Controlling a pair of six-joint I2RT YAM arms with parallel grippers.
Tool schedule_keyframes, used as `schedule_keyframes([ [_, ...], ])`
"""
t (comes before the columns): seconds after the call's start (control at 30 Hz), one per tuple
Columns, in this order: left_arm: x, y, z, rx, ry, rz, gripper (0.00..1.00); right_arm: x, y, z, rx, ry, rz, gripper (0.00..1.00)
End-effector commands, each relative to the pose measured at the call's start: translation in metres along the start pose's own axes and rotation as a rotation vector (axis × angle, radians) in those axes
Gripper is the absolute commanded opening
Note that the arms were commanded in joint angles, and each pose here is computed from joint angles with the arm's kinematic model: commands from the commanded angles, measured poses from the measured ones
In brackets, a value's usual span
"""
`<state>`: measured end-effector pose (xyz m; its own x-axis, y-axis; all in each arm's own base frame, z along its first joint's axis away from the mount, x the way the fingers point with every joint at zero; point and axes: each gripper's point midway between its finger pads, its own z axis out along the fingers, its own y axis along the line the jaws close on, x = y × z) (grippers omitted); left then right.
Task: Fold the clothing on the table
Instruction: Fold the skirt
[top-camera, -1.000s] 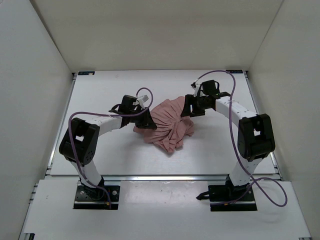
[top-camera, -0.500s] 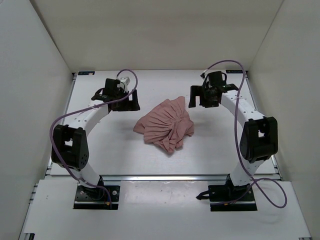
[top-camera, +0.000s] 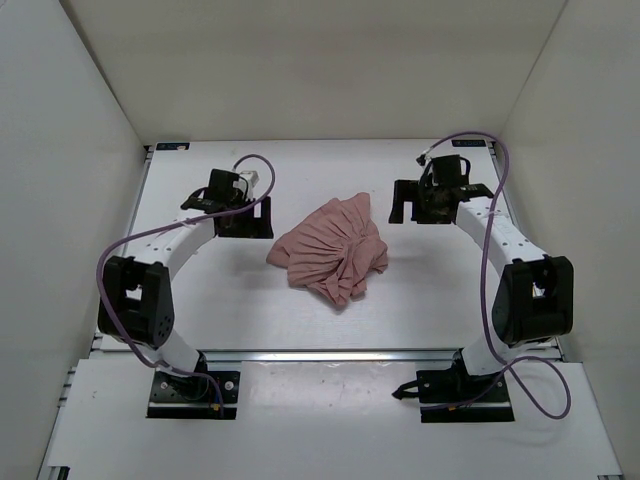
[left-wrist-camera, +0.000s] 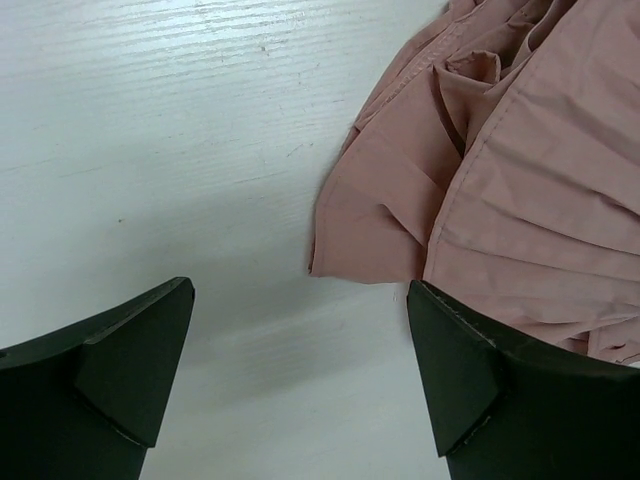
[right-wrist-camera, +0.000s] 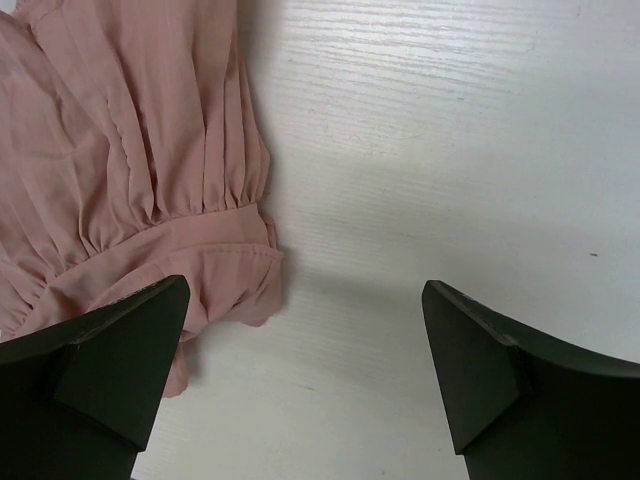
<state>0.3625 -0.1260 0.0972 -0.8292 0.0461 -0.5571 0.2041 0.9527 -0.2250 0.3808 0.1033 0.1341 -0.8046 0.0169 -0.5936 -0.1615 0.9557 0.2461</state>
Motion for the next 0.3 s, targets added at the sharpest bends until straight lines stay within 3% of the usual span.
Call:
schedule_keyframes([
  [0.0,-0.0138,-0.0021,-0.0197,-0.008,-0.071,0.022,0.98,-0.0154,0.0010,-0.0051,0.001,-0.063,-0.028,1.00],
  [0.27,-0.0104,-0.0052,-0.0237,-0.003,-0.073,0.030,0.99,-0.0148,0.0014,-0.0018,0.004,-0.065,-0.018,1.00],
])
